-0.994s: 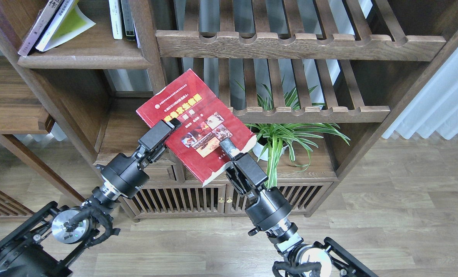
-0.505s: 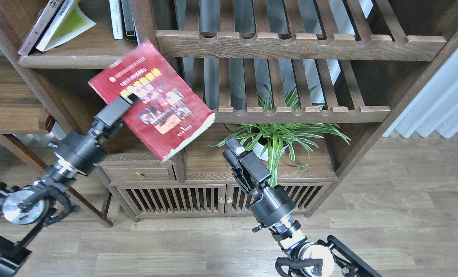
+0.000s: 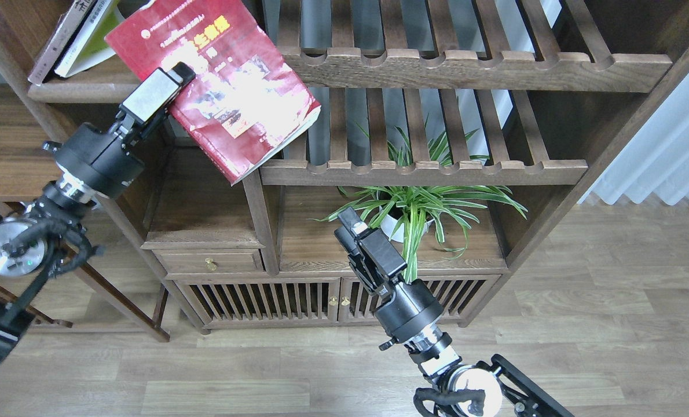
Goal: Organize books on shelf
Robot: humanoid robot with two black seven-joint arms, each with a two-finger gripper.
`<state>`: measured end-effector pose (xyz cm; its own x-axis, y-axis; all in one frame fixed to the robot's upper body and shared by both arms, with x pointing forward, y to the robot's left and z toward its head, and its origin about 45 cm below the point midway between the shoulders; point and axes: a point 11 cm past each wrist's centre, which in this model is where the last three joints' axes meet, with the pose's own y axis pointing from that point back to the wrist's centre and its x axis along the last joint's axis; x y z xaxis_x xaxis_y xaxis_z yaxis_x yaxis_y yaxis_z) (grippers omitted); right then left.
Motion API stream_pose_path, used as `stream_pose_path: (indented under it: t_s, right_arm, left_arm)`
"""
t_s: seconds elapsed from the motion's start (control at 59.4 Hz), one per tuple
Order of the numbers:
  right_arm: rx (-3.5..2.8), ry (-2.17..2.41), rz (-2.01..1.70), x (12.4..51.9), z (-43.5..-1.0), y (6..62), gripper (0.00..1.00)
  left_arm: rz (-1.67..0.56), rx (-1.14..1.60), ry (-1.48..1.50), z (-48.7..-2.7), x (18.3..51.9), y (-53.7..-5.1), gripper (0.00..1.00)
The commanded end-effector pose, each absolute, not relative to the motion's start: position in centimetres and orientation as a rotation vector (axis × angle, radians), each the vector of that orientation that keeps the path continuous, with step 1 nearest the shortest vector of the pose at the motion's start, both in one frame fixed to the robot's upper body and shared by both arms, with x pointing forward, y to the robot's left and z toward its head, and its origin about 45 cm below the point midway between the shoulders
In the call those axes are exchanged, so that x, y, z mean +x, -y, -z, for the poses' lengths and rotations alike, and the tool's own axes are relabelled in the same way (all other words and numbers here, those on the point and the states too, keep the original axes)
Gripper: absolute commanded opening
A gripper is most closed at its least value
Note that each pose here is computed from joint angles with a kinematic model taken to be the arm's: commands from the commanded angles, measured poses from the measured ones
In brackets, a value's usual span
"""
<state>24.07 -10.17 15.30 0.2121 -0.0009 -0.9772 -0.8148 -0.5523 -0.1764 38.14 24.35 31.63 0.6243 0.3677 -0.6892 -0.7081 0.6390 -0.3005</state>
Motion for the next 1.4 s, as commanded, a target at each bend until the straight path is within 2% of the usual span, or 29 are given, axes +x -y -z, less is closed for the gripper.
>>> stream_pose_path:
  t_s: [0.0,0.236,0.741,0.96,1.382]
  right_arm:
    - [-1.761,-0.763,-1.419,24.1,-15.3,10.2,0.75]
    - [-1.777,-0.765,-1.413,24.0,-15.3,10.1,0.75]
    - [-1.786,-0.766,-1.413,24.0,-15.3,10.0,0.75]
    - [-1.806,-0.737,-1.409,24.2,-15.8,9.4,0.75]
    - [-1.844,-0.662,-1.393,24.5,-17.2,8.2,0.75]
  left_arm:
    - [-0.674,-0.630,-0.579,-33.3,38.6,-25.4,0.00]
    - [-0.777,-0.644,-0.445,-37.0,38.8,-31.2,0.00]
    - [-0.823,-0.748,-0.320,-41.5,38.5,-35.3,0.00]
    - [-0.801,-0.784,-0.216,-46.1,38.6,-36.3,0.00]
    - [-0.978,-0.664,-0.053,-47.2,39.3,-39.7,0.00]
